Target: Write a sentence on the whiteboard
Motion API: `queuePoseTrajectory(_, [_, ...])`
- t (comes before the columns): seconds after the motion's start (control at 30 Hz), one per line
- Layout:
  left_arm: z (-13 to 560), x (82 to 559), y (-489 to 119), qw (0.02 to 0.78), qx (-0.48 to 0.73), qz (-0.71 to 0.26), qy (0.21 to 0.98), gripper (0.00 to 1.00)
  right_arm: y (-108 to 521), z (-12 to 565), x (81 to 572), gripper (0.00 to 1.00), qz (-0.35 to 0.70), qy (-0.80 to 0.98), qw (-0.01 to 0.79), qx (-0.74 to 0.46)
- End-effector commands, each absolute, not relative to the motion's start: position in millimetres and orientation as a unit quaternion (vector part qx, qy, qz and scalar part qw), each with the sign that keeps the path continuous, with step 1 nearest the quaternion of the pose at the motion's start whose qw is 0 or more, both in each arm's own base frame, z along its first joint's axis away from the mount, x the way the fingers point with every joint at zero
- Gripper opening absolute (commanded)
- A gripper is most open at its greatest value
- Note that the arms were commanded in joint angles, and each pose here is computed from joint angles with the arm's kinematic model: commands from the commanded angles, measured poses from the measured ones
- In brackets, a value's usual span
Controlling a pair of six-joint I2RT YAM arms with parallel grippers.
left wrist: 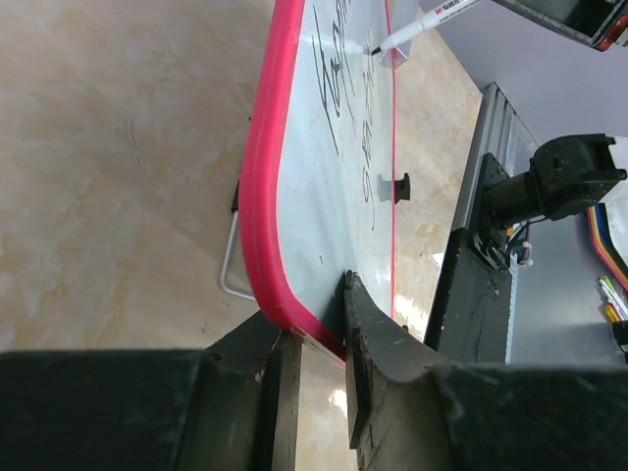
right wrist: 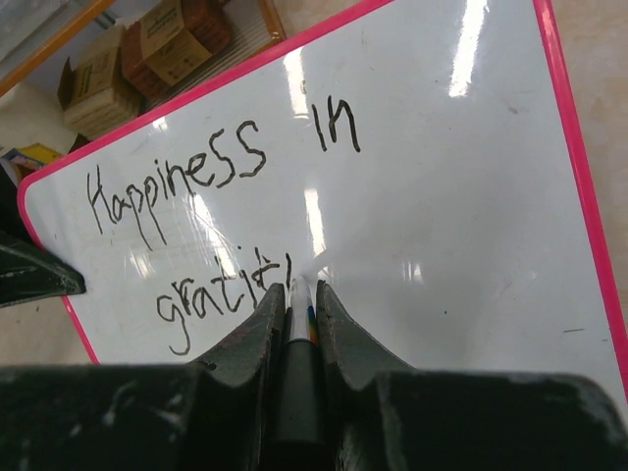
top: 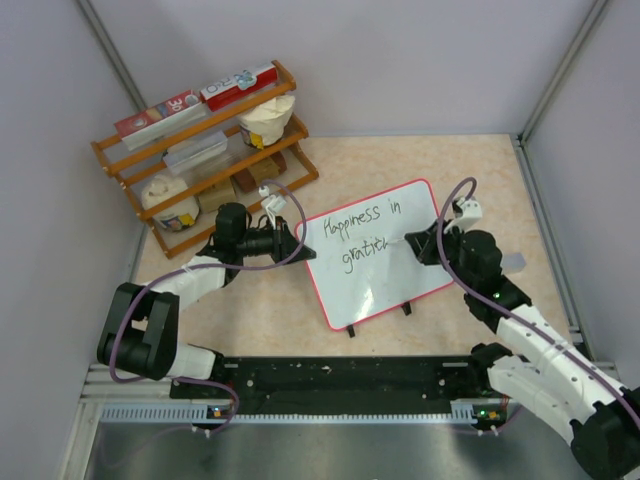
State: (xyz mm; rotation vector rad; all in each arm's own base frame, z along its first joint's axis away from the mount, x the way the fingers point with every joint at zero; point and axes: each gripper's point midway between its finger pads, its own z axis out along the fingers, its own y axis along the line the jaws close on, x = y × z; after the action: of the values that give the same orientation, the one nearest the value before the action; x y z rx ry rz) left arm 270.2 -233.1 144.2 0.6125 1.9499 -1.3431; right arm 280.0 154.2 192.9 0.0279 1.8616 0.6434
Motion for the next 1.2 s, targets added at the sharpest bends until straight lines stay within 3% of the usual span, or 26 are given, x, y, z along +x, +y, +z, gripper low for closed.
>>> queuePoseTrajectory(0.0, [120.6,266.1,-232.1,0.352,0.279,-0.479,0.754,0.0,138.6,214.3,296.8,0.0,0.244,0.772,0.586,0.038])
queuePoseTrajectory(1.17, [119.1,266.0,-231.4,0.352,0.278,-0.477,0.756,0.0,142.0,183.5,278.1,0.0,0.256,0.796,0.549,0.02])
